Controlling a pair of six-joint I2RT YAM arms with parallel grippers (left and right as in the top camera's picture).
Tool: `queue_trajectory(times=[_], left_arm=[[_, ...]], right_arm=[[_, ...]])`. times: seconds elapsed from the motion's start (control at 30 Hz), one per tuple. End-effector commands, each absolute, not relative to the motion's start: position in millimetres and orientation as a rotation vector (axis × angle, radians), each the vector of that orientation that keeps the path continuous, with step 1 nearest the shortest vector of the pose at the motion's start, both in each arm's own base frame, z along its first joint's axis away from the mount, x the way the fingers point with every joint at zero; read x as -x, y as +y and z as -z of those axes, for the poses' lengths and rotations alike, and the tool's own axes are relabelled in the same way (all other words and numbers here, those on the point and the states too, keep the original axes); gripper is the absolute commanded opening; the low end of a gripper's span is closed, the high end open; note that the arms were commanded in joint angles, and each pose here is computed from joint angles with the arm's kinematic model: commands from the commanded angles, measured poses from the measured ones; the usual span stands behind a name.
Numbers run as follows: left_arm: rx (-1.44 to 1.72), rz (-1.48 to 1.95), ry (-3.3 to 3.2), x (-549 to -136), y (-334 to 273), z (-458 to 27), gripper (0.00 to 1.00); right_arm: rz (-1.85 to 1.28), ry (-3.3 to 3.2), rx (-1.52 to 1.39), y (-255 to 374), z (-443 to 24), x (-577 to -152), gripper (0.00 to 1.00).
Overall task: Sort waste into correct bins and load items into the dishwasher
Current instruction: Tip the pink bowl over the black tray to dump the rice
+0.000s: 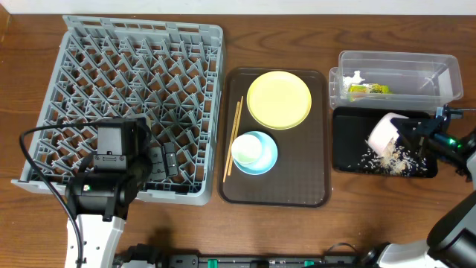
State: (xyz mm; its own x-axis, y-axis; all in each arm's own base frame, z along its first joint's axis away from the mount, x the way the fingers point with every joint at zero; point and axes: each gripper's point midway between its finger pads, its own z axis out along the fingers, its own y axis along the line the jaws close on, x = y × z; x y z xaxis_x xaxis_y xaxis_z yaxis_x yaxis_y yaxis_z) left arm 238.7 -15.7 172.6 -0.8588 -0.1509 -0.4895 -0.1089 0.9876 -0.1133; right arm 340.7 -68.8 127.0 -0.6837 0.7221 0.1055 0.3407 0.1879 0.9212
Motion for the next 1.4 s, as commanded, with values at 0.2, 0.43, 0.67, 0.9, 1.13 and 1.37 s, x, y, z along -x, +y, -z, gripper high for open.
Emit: queue_trajectory(times=[0.2, 0.43, 0.67, 0.9, 1.13, 1.37], left_arm=[[0.191, 0.11, 2.596, -241.4, -14.6, -179.9, 0.96], [0.19, 0.111, 2.596, -241.4, -14.6, -179.9, 0.96], [0.19, 0.111, 2.596, -241.4, -14.6, -179.9, 0.96], [0.19, 0.111, 2.596, -241.4, -14.6, -179.9, 0.96], [0.19, 0.111, 2.596, -241.4, -14.6, -179.9, 0.96], [0.19, 0.111, 2.595, -241.5, -14.6, -179.9, 0.96]], right_arm=[[-1.868, 1.895, -0.964, -61.0, -151.0, -346.2, 0.01], [-1.954, 1.82, -0.898, -62.2, -167.5, -346.5, 0.01], [-1.932, 1.783, -0.941, -77.7, -167.4, -343.3, 0.01], [-1.871, 1.706, -1.004, -110.3, -167.4, -334.5, 0.01], [-1.906, 1.749, -0.97, -92.1, -167.4, -339.7, 0.01], [-1.957, 1.862, -0.872, -49.2, -164.9, -349.1, 0.01]])
